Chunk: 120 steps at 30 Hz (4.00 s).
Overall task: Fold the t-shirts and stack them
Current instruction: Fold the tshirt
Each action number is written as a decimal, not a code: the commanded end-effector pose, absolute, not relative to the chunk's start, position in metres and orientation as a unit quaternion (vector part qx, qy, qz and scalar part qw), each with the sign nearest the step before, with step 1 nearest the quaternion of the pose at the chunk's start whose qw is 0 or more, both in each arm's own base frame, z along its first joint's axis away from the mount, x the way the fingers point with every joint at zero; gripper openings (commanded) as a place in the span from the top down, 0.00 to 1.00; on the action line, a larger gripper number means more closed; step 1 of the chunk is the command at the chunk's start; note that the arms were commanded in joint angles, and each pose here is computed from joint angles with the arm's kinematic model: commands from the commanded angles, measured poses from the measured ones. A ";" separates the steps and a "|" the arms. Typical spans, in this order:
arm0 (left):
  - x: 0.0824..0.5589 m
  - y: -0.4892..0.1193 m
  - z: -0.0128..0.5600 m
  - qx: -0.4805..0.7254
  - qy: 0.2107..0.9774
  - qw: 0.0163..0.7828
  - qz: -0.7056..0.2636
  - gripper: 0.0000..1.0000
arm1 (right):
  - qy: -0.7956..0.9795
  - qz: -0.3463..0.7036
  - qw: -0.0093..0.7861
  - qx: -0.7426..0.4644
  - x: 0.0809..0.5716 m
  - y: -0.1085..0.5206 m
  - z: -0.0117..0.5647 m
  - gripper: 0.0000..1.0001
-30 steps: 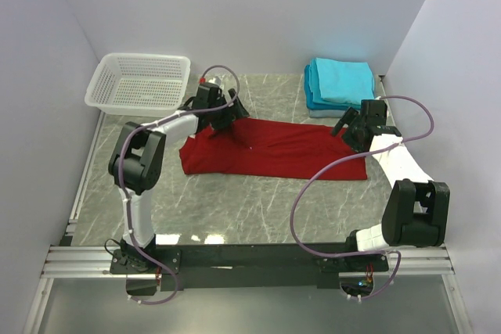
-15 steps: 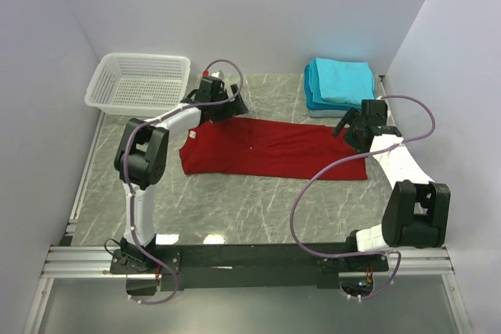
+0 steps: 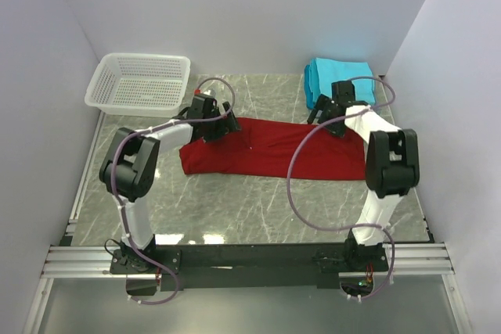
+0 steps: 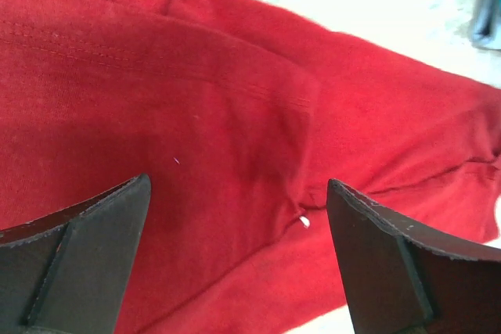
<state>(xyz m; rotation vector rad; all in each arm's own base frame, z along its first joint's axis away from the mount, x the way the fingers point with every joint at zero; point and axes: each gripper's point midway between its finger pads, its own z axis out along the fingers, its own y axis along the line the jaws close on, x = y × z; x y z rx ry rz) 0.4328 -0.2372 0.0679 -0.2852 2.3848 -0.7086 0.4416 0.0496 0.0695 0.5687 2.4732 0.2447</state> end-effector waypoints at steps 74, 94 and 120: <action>0.643 -0.322 0.147 0.010 0.764 0.452 -0.461 0.00 | 0.941 0.255 0.117 -0.192 0.111 0.254 0.076 0.26; 0.333 -0.291 0.300 0.021 0.731 0.536 -0.421 0.00 | 0.899 0.150 0.400 0.095 0.237 0.121 0.159 0.00; 0.074 -0.285 0.029 0.005 0.958 0.123 -0.258 0.31 | 0.956 0.193 0.212 0.065 0.163 0.137 0.068 0.11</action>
